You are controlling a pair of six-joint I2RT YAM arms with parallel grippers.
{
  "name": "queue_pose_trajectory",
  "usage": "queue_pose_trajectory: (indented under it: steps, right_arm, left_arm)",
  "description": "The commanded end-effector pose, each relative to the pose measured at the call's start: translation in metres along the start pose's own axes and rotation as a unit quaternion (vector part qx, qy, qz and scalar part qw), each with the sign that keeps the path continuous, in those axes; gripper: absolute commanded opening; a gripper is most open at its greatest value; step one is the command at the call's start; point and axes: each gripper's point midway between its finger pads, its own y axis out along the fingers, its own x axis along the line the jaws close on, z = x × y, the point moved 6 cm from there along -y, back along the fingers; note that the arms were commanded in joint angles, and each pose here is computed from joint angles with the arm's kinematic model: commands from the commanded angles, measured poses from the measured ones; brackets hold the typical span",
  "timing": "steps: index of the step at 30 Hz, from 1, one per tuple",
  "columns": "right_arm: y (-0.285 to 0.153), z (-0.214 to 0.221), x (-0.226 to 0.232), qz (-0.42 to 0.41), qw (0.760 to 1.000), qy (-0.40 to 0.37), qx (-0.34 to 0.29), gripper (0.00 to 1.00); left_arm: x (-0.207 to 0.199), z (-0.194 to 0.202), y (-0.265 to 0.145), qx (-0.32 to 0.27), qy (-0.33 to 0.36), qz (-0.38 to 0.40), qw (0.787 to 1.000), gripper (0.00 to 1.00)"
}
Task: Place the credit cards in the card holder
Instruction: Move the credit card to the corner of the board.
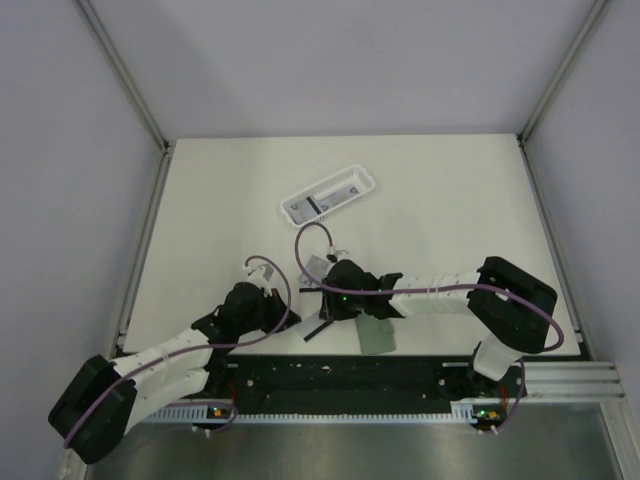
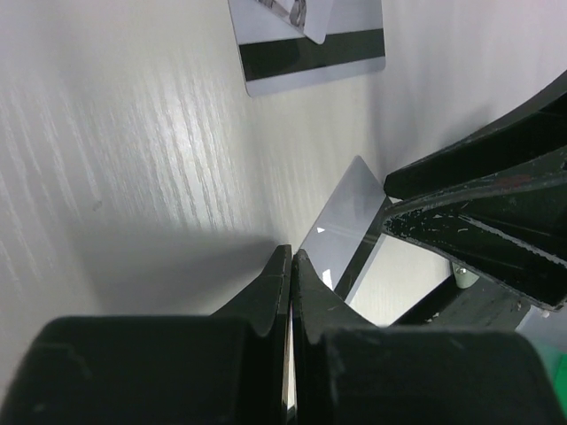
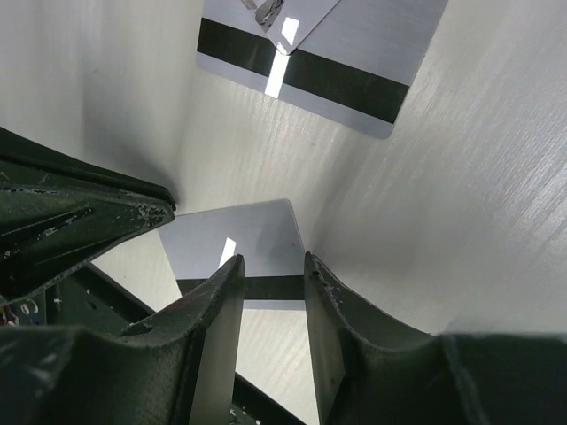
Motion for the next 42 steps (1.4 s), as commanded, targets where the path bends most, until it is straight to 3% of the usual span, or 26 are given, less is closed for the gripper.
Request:
queue_pose_trajectory:
  steps: [1, 11, 25, 34, 42]
  right_arm:
    - [-0.003, 0.023, -0.017, 0.027, 0.999, -0.012, 0.037, 0.35]
    - [-0.002, 0.027, -0.014, 0.015, 0.999, -0.016, 0.041, 0.35]
    - [-0.012, 0.045, -0.005, -0.022, 0.998, -0.02, 0.062, 0.35]
    - [-0.051, 0.02, 0.004, 0.015, 0.999, -0.018, -0.027, 0.45]
    - [-0.06, 0.068, 0.034, -0.012, 0.998, 0.057, -0.023, 0.47]
  left_arm:
    - [0.004, 0.017, -0.003, 0.016, -0.01, -0.013, 1.0, 0.0]
    - [-0.004, 0.051, -0.005, 0.059, -0.007, -0.026, 0.998, 0.0]
    - [-0.007, 0.06, -0.018, 0.059, -0.013, -0.012, 0.998, 0.0]
    - [-0.009, 0.065, -0.018, 0.059, -0.009, -0.017, 0.998, 0.0]
    - [-0.009, 0.066, -0.019, 0.059, -0.013, -0.019, 0.998, 0.0]
